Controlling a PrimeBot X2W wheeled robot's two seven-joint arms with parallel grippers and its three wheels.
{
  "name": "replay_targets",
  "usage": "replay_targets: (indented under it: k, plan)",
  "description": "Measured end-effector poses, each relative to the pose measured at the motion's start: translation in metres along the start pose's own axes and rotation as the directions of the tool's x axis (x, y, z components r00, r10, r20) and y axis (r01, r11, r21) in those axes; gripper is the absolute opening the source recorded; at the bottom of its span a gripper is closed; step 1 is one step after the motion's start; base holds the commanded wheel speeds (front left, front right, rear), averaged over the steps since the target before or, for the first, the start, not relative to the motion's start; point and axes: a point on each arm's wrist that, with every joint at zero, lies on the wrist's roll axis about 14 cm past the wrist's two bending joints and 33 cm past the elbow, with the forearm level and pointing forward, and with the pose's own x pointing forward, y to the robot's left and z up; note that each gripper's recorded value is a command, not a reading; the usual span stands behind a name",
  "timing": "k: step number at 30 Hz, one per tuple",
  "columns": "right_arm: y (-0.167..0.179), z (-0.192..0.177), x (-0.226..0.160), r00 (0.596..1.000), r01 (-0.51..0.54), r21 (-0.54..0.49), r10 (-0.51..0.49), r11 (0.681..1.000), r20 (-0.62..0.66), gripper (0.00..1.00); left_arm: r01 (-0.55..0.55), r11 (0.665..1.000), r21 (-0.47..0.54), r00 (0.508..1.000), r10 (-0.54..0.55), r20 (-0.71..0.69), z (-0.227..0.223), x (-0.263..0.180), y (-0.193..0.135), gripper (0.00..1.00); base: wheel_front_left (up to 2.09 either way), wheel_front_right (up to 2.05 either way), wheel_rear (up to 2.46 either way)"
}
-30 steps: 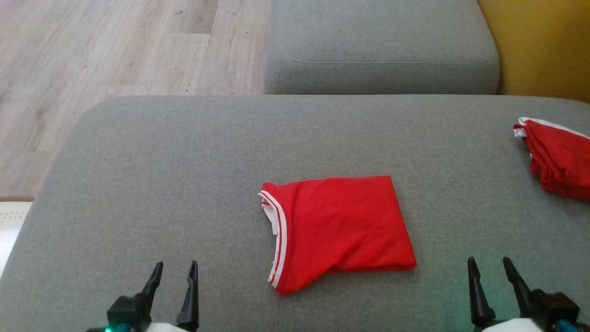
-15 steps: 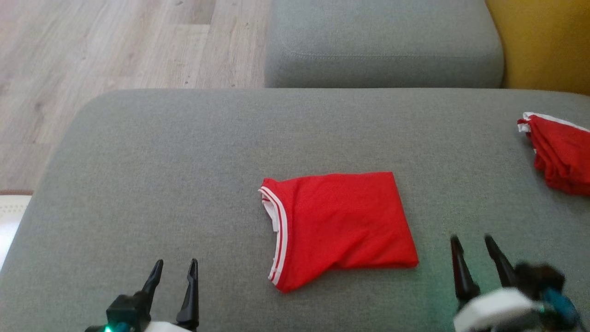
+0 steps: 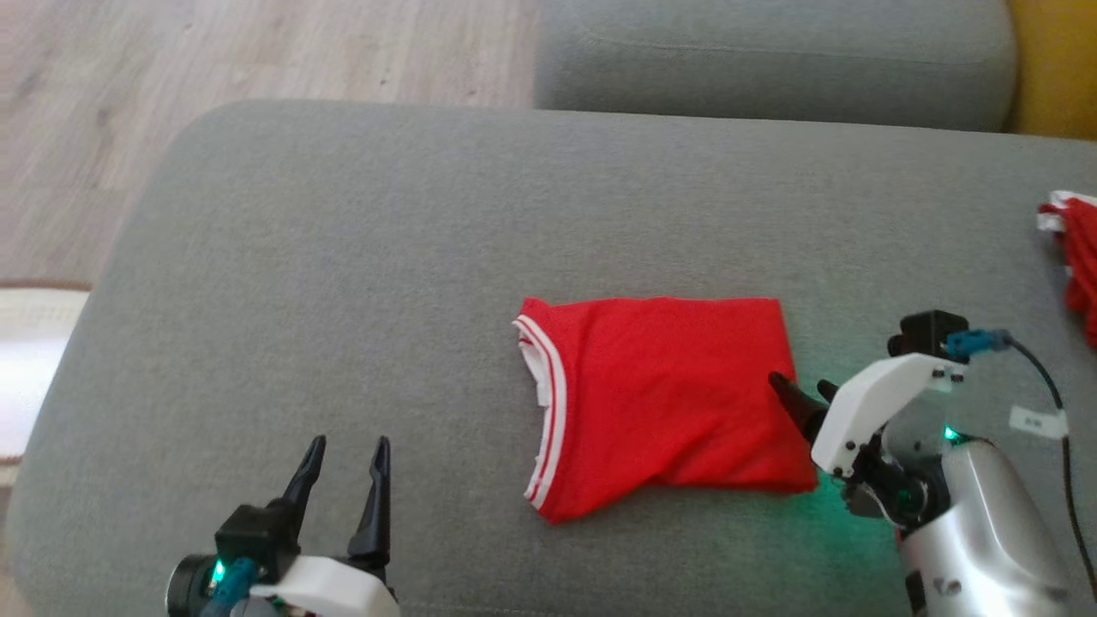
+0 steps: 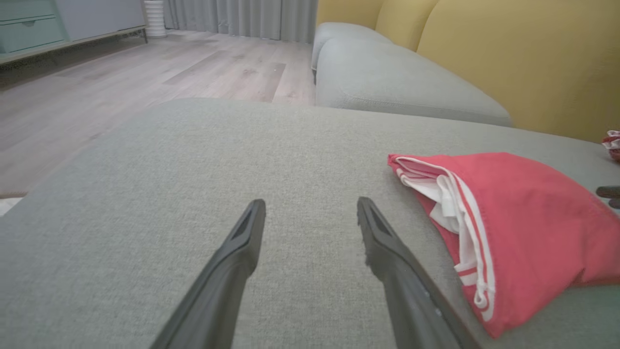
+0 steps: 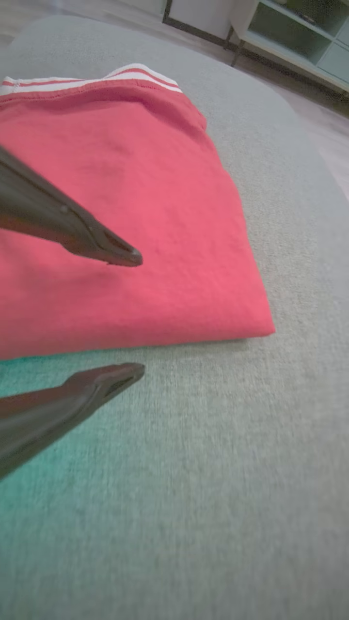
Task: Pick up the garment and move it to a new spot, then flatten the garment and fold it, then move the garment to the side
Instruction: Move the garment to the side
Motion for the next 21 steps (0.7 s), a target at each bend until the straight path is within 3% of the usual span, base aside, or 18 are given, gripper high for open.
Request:
replay_targets:
  k: [9,11,17,21]
  plan:
    - [-0.007,-0.017,0.03,0.982,0.039,-0.015,-0.041,0.999,-0.187,1.0,-0.044,0.999,-0.003,0.999,0.044,-0.019,-0.005,-0.001,0.011,1.0,0.0,0.0,0.0]
    - [-0.007,-0.012,0.034,0.981,0.043,-0.014,-0.044,0.999,-0.19,0.0,-0.046,0.999,-0.004,0.999,0.046,-0.017,-0.004,0.002,0.011,1.0,0.0,0.0,0.0]
    - [-0.016,0.016,0.034,0.996,0.043,0.084,-0.036,0.996,-0.084,0.0,-0.014,1.0,-0.004,1.0,0.014,-0.023,-0.005,0.013,0.003,1.0,0.0,0.0,0.0]
    - [-0.045,0.07,0.018,0.991,0.101,0.094,-0.108,0.99,0.081,0.0,0.045,0.999,-0.005,0.999,-0.045,-0.024,-0.004,0.025,-0.014,1.0,0.0,0.0,0.0]
